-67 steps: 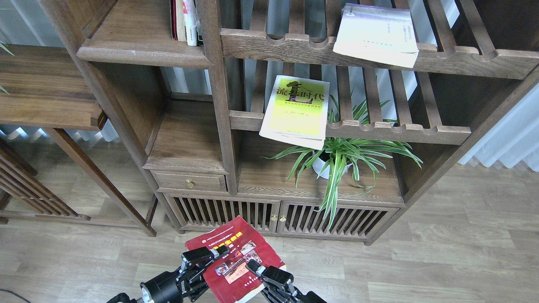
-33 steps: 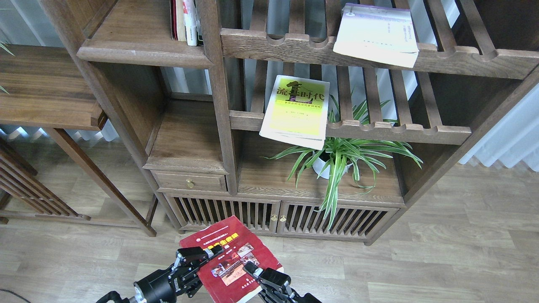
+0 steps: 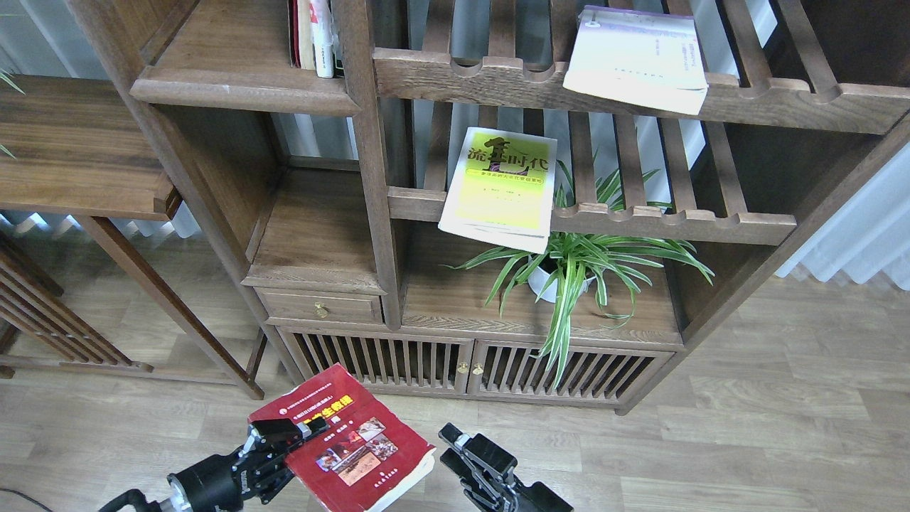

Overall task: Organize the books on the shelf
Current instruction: 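Lift the red book with the left gripper up to the top-left shelf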

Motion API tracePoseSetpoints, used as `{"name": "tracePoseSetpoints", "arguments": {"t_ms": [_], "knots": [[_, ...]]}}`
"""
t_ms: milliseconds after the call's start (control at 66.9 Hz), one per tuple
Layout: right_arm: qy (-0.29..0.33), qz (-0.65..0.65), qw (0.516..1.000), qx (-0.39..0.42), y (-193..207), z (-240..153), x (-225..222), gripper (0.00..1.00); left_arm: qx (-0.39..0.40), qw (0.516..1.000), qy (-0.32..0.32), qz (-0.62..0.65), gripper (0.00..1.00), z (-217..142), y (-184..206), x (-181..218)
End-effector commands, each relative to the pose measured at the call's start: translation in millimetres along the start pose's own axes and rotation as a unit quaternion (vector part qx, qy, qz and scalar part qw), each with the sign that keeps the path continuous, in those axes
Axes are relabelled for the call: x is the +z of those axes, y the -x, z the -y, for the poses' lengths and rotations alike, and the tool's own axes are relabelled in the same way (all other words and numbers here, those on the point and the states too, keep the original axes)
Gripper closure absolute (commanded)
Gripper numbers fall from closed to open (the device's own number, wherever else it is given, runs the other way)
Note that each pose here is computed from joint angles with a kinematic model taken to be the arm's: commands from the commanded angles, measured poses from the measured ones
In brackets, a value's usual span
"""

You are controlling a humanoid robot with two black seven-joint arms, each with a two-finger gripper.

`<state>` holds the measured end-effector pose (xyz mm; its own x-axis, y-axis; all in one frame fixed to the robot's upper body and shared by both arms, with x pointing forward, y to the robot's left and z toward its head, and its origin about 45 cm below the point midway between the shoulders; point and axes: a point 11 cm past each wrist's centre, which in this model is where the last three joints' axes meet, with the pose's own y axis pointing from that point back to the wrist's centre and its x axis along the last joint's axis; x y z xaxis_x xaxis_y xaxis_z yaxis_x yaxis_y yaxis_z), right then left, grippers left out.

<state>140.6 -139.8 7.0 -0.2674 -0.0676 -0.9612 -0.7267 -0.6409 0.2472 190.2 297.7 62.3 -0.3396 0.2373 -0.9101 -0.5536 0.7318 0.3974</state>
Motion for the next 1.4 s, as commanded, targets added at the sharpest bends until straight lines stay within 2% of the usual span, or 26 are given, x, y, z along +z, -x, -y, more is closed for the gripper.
{"name": "tracePoseSetpoints", "arguments": {"t_ms": [0, 344, 433, 448, 523, 717, 807, 1001, 1076, 1151, 1390], "knots": [[-0.023, 0.000, 1.000, -0.007, 4, -1, -14, 0.01, 0.017, 0.997, 0.025, 0.070, 0.95, -50, 38, 41], [-0.016, 0.000, 1.000, -0.001, 0, -3, -9, 0.01, 0.091, 0.952, 0.130, 0.262, 0.94, -169, 159, 134], [-0.017, 0.001, 1.000, 0.000, 0, -4, -9, 0.01, 0.089, 0.937, 0.153, 0.302, 0.94, -184, 193, 147], [-0.019, 0.001, 1.000, 0.001, -1, -5, -11, 0.01, 0.077, 0.924, 0.172, 0.334, 0.94, -192, 223, 155], [-0.022, 0.001, 1.000, 0.002, -1, -5, -13, 0.01, 0.060, 0.905, 0.193, 0.374, 0.94, -203, 263, 161], [-0.025, 0.000, 1.000, 0.003, -2, -7, -16, 0.01, 0.025, 0.849, 0.231, 0.474, 0.94, -221, 351, 164], [-0.026, 0.002, 1.000, 0.002, -2, -7, -15, 0.01, 0.034, 0.821, 0.253, 0.511, 0.93, -234, 373, 170], [-0.029, 0.005, 1.000, 0.003, -2, -9, -15, 0.01, 0.086, 0.772, 0.300, 0.553, 0.93, -263, 388, 192], [-0.028, 0.008, 1.000, 0.005, -4, -10, -13, 0.01, 0.086, 0.765, 0.297, 0.566, 0.92, -251, 390, 199], [-0.029, 0.010, 1.000, 0.004, -4, -10, -11, 0.01, 0.073, 0.764, 0.281, 0.576, 0.92, -224, 393, 205], [-0.029, 0.009, 1.000, 0.007, -5, -11, -11, 0.01, 0.053, 0.757, 0.278, 0.588, 0.92, -208, 415, 207]]}}
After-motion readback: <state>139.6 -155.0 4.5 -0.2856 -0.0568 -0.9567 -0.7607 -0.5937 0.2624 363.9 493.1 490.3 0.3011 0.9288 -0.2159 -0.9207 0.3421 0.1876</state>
